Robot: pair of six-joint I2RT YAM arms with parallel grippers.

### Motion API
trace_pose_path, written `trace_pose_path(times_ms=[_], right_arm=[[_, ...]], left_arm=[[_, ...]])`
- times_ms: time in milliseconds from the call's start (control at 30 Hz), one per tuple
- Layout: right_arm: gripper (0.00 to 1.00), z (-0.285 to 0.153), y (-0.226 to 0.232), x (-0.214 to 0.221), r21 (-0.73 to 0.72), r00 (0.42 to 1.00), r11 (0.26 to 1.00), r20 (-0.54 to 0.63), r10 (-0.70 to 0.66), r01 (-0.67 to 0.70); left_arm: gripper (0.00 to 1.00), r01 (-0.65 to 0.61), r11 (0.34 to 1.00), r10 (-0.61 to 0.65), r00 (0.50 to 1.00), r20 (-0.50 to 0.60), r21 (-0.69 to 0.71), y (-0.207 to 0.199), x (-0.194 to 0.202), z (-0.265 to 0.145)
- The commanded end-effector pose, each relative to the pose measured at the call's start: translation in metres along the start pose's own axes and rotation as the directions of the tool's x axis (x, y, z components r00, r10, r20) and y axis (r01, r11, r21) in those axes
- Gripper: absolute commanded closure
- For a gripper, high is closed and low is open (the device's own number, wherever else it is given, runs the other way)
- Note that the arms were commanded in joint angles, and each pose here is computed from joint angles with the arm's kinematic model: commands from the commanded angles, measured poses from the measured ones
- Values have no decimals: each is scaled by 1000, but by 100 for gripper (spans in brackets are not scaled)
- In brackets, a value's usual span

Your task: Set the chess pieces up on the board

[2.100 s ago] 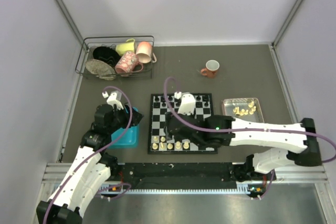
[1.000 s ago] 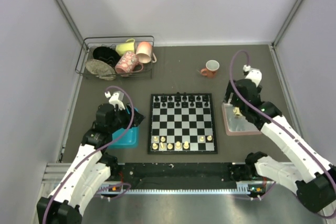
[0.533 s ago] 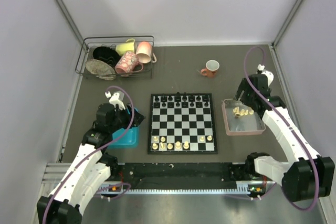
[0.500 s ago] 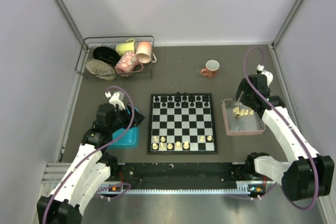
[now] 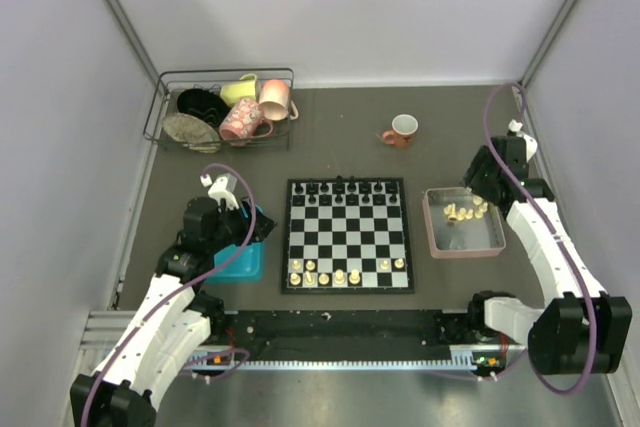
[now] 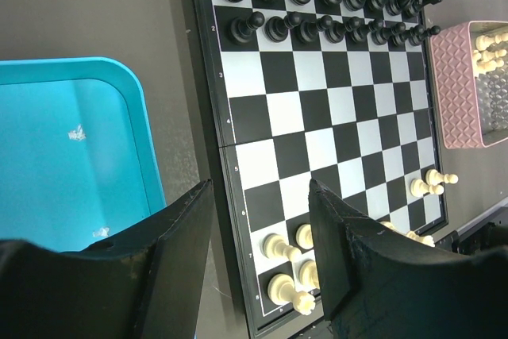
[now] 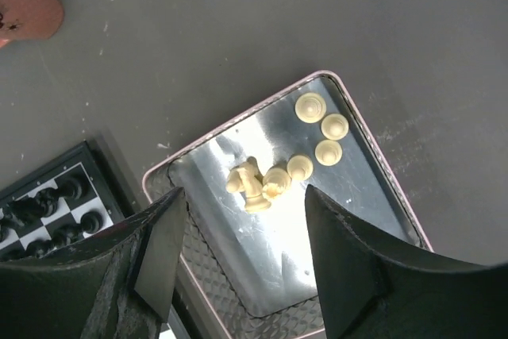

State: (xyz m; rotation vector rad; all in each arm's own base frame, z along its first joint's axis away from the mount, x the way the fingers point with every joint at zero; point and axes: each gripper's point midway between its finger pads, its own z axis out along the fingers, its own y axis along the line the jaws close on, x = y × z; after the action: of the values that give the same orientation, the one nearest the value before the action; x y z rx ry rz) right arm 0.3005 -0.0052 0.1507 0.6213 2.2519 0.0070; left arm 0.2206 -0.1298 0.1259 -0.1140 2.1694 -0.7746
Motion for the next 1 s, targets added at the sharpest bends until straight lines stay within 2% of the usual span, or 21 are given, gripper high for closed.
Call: trace_pose_path(times_ms=[0,67,233,467,700,833,967], right_arm=[[41,7,-1,9,-21,997,999,-66,40,-41],[45,14,-1,19,-19,994,999,-104,33,-35],[50,26,-16,22,29,989,995,-109,98,-95],[58,34,-19,29,10,981,991,-143,132,-132],[55,42,-16,49,-14,970,991,-210,125,-131],[48,46,-16,58,-20,963,991,-239,123,-131],[47,50,-17,64,-11,960,992,-253,122,-129]], left_arm=[[44,-27,999,26,999,44,36,-8,-12,-1],[44,-27,999,25,999,47,38,-8,-11,-1],[44,-26,999,24,999,43,39,-8,-11,-1],[44,-29,999,27,999,47,43,-9,-11,-1],[44,-29,999,27,999,44,45,-9,-11,0],[44,-30,998,28,999,43,47,-9,-11,0],[44,-29,998,27,999,43,46,-9,-11,0]])
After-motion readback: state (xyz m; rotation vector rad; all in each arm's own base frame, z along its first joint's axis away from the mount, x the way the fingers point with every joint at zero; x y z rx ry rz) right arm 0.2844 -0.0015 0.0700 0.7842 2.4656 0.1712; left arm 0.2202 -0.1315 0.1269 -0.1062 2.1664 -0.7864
